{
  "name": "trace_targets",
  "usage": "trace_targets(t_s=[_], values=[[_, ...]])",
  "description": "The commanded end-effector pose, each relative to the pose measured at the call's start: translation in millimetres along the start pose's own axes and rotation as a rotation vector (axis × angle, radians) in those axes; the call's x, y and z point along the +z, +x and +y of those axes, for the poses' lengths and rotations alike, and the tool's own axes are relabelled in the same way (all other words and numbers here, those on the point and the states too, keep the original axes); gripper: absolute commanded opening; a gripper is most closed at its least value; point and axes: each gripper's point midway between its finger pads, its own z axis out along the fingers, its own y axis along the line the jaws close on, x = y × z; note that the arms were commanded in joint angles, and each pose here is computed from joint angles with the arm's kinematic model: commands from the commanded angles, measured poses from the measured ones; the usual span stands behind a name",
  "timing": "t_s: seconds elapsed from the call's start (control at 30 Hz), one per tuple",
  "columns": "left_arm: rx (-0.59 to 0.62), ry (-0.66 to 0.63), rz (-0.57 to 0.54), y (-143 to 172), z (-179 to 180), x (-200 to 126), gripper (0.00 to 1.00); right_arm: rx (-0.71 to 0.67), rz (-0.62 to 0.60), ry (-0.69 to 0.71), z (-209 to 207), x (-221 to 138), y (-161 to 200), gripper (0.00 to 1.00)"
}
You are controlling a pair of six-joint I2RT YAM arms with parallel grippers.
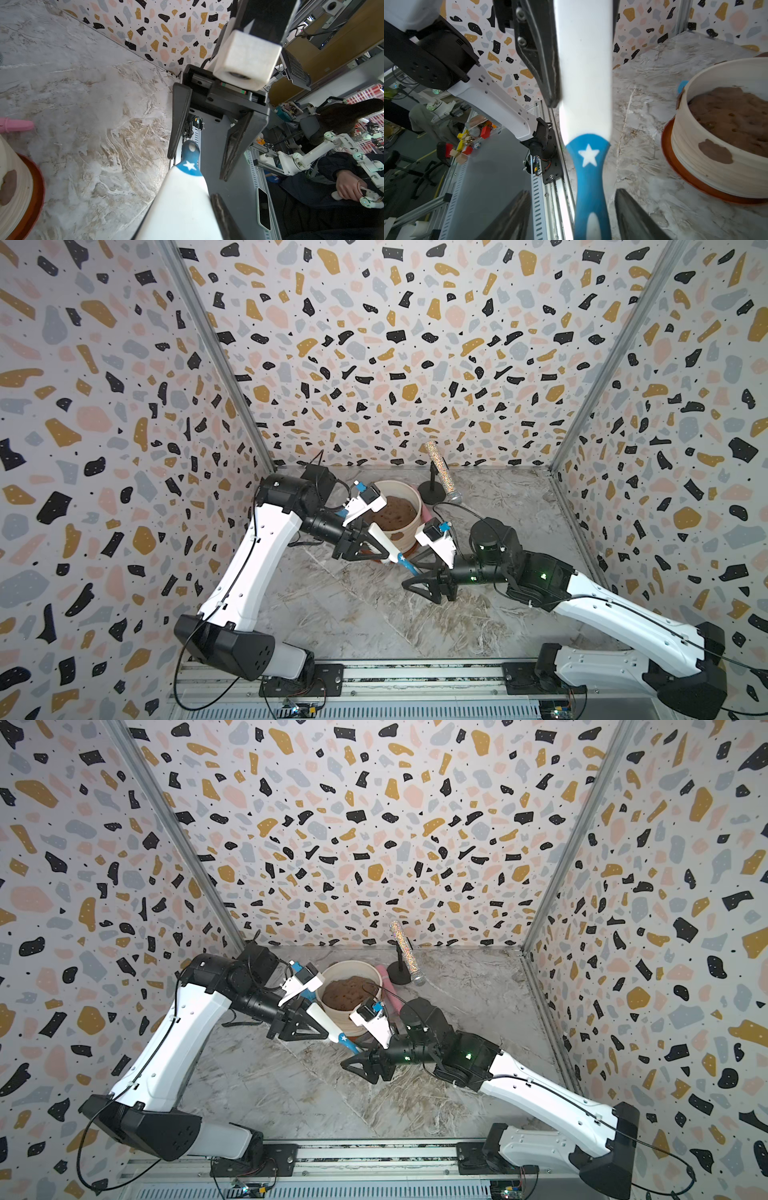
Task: Scrub the dried mud off the ceramic pot
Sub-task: Pick up the brush from the center of the board.
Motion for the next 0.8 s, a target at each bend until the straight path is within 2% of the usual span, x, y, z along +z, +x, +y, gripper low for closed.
trace_targets(t_s=[0.0, 0.17, 0.27, 0.33, 0.4, 0.43, 0.47, 0.57, 0.6, 0.77], values=[[-0.112, 0.063, 0.034, 9.3, -34.3, -3.0, 0.10, -0.005, -0.093, -0.103, 24.1, -4.7, -36.0, 0.53], [-0.109, 0.069, 0.034, 9.5, -37.3, -2.2, 0.10, -0.004, -0.111, -0.087, 18.7, 0.8, -39.9, 0.36], [-0.104, 0.076, 0.028, 10.5, -40.6, -2.0, 0.10, -0.003, -0.114, -0.088, 18.9, 0.7, -40.5, 0.18], [-0.098, 0.078, 0.023, 11.1, -43.1, -2.2, 0.13, -0.001, -0.112, -0.095, 19.8, 0.4, -40.0, 0.10], [-0.095, 0.079, 0.020, 11.4, -44.8, -2.4, 0.22, -0.011, -0.113, -0.094, 20.5, -1.4, -39.7, 0.01], [-0.091, 0.078, 0.019, 11.1, -45.4, -2.7, 0.32, -0.022, -0.112, -0.086, 19.4, -2.6, -38.2, 0.00], [-0.089, 0.078, 0.016, 10.4, -46.3, -3.0, 0.52, -0.033, -0.109, -0.076, 18.3, -4.1, -36.7, 0.00], [-0.070, 0.070, 0.013, 7.9, -47.2, -4.3, 0.94, -0.073, -0.073, -0.047, 14.1, -6.6, -25.9, 0.00], [-0.075, 0.058, 0.015, 7.1, -44.2, -4.4, 0.99, -0.095, -0.047, -0.015, 9.2, -7.9, -20.2, 0.00], [-0.228, -0.031, 0.005, 2.9, -10.1, 0.4, 1.00, -0.256, 0.073, 0.259, -37.5, -19.7, 1.2, 0.00]])
